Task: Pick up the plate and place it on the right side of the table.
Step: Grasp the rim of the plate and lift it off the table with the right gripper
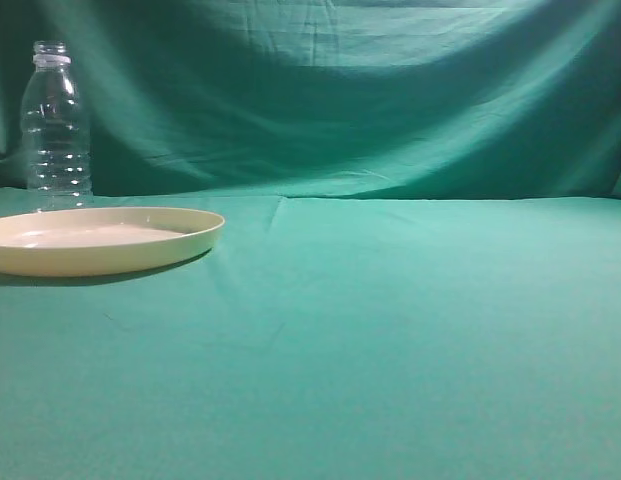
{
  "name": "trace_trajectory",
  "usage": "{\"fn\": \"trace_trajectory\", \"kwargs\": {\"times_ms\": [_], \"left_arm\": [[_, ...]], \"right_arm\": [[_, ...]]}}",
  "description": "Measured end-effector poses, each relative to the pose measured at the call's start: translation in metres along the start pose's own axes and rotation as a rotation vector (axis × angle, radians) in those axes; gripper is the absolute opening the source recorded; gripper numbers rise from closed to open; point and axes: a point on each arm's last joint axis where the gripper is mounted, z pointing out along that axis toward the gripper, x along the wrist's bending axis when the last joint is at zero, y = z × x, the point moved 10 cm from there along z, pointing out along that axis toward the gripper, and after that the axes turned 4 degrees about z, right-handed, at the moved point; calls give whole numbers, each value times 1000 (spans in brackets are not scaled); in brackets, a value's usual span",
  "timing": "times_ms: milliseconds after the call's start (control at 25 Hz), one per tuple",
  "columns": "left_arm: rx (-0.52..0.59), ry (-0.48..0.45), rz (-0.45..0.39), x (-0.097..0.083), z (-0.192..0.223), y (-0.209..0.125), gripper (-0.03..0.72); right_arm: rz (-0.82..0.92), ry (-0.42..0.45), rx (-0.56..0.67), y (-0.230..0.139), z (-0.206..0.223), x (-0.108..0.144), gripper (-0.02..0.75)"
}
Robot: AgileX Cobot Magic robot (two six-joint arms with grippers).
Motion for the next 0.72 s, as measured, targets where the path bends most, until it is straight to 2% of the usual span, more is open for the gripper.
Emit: {"fn": "trace_trajectory", "kwargs": {"times_ms": [720], "left_arm": [[0,0,0,0,0,0,0]], "right_arm": [[0,0,0,0,0,0,0]]}}
